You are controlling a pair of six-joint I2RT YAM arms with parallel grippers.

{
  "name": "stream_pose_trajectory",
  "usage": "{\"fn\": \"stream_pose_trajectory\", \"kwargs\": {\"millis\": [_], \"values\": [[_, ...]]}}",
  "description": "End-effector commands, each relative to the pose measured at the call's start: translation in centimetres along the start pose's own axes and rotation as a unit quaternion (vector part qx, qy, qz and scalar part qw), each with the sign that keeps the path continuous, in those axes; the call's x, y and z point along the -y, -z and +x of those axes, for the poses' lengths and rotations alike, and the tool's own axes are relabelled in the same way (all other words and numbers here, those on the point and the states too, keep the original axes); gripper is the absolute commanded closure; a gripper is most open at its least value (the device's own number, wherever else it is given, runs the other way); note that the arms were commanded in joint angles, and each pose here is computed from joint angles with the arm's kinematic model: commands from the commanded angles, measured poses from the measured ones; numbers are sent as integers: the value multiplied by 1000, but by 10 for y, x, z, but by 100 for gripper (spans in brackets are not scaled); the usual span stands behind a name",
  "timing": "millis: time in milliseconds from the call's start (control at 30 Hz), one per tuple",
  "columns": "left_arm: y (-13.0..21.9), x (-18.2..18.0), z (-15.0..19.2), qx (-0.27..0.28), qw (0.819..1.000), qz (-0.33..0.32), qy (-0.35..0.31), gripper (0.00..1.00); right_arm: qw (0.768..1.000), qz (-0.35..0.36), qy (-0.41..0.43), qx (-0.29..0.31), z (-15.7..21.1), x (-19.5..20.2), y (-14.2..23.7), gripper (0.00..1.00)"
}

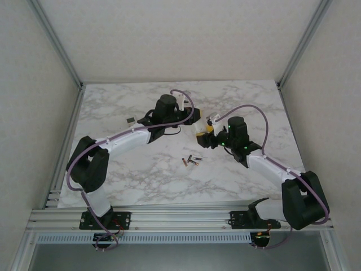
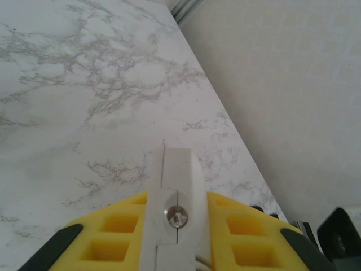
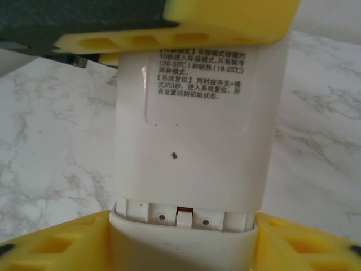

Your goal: Load the batteries into the remote control

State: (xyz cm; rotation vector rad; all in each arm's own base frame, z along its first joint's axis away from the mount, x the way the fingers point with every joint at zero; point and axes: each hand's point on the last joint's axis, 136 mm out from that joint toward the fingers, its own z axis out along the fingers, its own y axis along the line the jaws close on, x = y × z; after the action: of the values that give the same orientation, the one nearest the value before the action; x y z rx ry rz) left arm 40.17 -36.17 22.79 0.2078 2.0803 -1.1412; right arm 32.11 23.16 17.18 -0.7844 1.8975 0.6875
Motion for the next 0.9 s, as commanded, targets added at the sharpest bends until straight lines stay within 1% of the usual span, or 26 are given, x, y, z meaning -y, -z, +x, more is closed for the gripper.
{"fn": "stream_pose_trajectory", "kwargs": {"millis": [0, 133, 233, 367, 500, 600, 700, 767, 867], "values": [[19, 29, -31, 31, 999, 39, -9, 100, 1000, -5, 9, 8, -10, -1, -2, 50], [25, 23, -42, 42, 998, 40, -1, 100, 1000, 2, 6, 19, -11, -2, 5, 56], [33, 20, -56, 57, 997, 46, 7, 100, 1000, 13, -6, 17, 0, -1, 8, 57], [51, 16, -81, 88, 995, 54, 16, 100, 997, 59, -53, -3, 27, 15, 7, 59], [67, 4, -100, 114, 992, 45, 28, 100, 991, 94, -94, 25, 34, 22, 18, 61], [65, -2, -96, 109, 993, 42, 32, 100, 985, 114, -121, 40, 33, 27, 28, 62], [62, -10, -90, 101, 994, 30, 33, 100, 977, 141, -156, 36, 36, 37, 36, 62], [57, -15, -83, 92, 995, 30, 39, 100, 973, 144, -177, 33, 37, 41, 38, 61], [48, -24, -73, 82, 995, 28, 50, 100, 966, 147, -214, 15, 40, 46, 35, 59]]}}
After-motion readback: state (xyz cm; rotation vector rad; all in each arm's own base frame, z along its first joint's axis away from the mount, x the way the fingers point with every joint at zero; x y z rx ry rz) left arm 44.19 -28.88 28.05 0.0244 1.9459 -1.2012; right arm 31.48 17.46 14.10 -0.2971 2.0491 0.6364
